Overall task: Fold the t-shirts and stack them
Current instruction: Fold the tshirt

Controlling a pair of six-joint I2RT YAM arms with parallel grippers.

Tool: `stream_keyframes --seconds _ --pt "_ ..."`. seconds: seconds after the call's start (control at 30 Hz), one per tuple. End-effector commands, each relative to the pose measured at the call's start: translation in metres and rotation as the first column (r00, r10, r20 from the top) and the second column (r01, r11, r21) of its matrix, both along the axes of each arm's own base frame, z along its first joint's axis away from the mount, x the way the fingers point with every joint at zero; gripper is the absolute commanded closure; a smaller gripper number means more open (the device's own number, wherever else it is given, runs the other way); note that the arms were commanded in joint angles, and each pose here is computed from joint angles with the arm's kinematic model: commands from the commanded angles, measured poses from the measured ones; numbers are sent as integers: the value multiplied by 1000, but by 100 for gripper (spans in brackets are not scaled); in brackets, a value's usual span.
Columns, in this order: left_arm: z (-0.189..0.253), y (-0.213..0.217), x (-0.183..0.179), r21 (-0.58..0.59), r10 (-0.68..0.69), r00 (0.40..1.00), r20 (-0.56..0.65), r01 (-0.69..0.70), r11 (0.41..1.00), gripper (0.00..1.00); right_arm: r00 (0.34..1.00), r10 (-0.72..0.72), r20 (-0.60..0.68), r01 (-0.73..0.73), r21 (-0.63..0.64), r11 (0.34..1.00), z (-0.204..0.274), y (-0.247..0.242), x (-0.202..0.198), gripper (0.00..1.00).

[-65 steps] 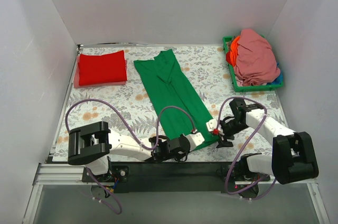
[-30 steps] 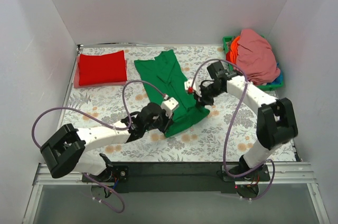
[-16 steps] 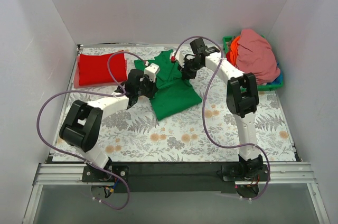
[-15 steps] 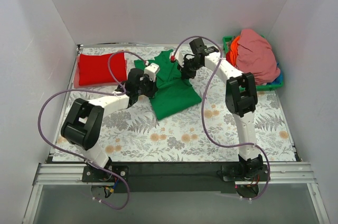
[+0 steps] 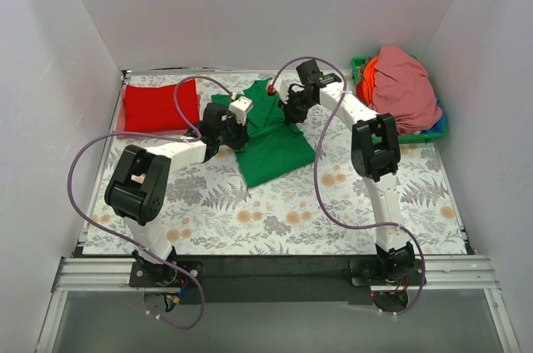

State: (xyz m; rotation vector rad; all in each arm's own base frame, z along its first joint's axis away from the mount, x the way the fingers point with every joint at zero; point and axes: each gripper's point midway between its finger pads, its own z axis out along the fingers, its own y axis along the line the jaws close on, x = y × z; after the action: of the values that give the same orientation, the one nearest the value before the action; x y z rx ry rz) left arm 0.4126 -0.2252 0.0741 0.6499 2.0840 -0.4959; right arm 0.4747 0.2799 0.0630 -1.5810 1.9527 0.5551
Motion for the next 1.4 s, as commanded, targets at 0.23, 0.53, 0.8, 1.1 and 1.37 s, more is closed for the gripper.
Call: stream_keyframes --seconds 0.23,0.53,0.8,1.1,1.37 --pt "69 52 85 15 390 895 219 -402 915 26 879 -438 187 423 118 899 65 -6 75 50" --pt "106 29 -3 -59 129 983 128 -122 991 26 943 -327 -56 332 203 921 72 -51 5 22" --pt "38 10 -109 -252 219 854 -473 -369 895 29 834 -349 -427 418 77 905 3 -80 -85 31" --pt "-23 3 -130 -149 353 639 -684 -596 789 41 722 -377 -580 465 3 885 -32 -83 -126 45" --pt "-52 -4 -141 -102 326 586 -742 -579 809 72 698 -357 -621 445 -15 895 -39 -90 -157 76"
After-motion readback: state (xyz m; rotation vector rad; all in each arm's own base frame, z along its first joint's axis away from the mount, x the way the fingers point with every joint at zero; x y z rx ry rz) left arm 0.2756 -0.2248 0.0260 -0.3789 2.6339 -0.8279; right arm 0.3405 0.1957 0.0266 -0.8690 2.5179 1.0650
